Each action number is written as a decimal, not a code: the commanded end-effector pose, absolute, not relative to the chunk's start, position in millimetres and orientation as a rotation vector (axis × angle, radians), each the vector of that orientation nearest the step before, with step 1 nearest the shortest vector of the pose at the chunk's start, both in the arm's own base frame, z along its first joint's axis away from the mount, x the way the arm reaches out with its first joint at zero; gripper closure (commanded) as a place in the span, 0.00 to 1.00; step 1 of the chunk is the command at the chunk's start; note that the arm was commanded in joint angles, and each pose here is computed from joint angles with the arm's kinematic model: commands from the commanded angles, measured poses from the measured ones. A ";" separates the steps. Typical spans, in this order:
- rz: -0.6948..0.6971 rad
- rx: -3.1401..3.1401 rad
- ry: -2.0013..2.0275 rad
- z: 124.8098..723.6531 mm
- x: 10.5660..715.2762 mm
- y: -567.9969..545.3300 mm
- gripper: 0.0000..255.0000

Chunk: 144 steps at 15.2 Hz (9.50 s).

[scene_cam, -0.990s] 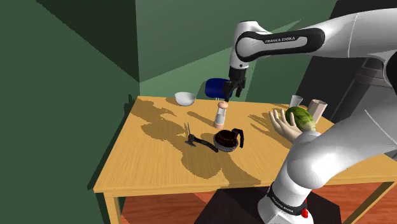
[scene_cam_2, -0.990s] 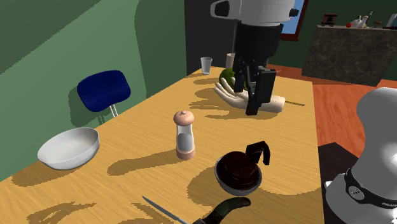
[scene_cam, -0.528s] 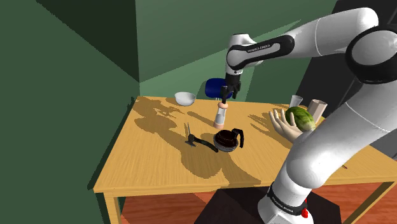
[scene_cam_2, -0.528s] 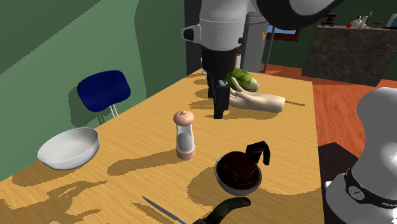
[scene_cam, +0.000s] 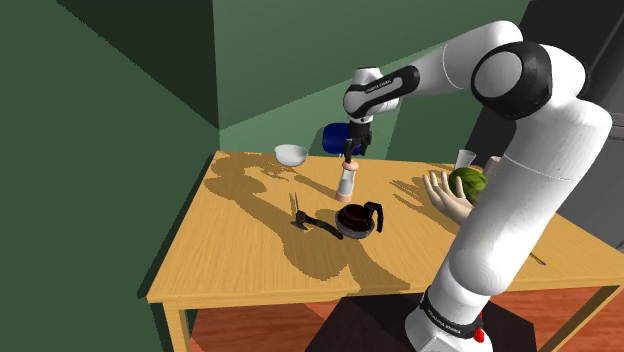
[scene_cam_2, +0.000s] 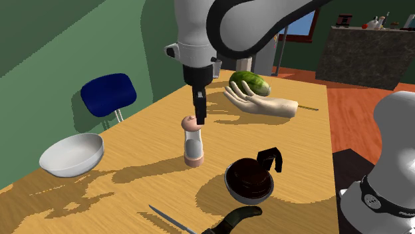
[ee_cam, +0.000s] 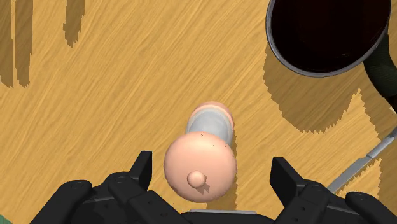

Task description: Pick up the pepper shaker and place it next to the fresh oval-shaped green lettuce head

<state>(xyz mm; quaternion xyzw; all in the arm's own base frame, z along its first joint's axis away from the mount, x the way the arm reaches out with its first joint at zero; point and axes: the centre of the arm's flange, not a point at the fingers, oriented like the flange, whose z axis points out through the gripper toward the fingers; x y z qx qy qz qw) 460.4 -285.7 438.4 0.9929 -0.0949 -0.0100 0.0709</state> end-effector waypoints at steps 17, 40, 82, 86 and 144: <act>-0.030 2.982 -0.283 394.5 463.4 -298.7 1.00; -0.030 2.982 -0.283 473.6 463.4 -298.7 1.00; -0.030 2.982 -0.283 656.4 382.9 -344.2 1.00; -0.030 2.982 -0.283 656.5 337.0 -370.1 1.00; -0.030 2.982 -0.283 547.2 -89.1 -611.1 1.00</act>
